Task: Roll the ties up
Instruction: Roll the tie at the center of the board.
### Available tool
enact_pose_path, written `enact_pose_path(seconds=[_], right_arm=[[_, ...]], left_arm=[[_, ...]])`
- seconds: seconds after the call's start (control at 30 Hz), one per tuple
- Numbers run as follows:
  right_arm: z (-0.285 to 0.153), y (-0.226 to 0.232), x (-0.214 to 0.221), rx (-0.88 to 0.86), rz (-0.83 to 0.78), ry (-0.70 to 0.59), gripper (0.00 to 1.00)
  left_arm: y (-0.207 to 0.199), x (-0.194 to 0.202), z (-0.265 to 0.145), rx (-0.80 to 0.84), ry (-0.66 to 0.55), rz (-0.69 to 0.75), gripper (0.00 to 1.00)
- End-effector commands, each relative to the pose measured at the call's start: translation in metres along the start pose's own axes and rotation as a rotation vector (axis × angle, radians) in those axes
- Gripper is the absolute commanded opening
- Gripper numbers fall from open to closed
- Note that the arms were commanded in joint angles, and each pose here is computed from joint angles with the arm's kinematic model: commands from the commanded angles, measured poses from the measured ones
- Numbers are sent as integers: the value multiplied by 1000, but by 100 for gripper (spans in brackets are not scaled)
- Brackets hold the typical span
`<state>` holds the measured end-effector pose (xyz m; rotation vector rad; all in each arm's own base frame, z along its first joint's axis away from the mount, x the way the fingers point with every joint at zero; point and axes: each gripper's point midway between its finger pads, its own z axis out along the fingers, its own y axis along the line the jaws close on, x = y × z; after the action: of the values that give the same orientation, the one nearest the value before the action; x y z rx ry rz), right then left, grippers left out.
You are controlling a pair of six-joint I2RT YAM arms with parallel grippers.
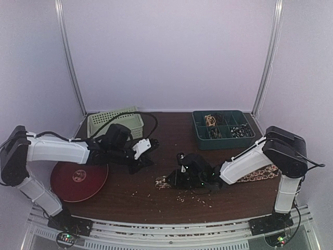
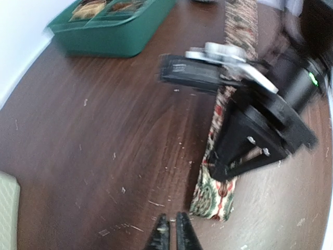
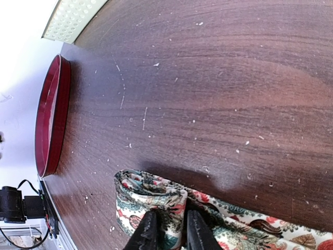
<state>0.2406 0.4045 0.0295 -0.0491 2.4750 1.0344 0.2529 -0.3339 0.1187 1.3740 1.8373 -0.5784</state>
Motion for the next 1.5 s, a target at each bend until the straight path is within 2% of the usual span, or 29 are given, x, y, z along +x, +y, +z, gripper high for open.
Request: enact_pose_path(seconds=[0.0,0.13,0.27,0.43,0.87,1.2,1.47], right_arm=[[-9,14,-5,-33,-12,25,23],[-13,19,-12,-8,-30,19,25],[-15,23,-15,-6,-36,17,26],[-17,23,-17,15,-44,21,26],[-8,-7,-6,117,-53,47,18],[-3,-15,-1,134,-54,50,14],[-5,-21,-1,148,-57,40,14]], left_arm=[[10,20,0,-89,21,-316,0],[-5,3,-7,-33,-96,-424,0],[-7,-5,-10,-24,-145,-461,0],[-3,12,-3,-61,-117,-512,0],[-6,68,11,-118,-47,-633,0],[-21,80,33,-70,-42,-706,0],[-28,71,47,0,-63,-727,0]])
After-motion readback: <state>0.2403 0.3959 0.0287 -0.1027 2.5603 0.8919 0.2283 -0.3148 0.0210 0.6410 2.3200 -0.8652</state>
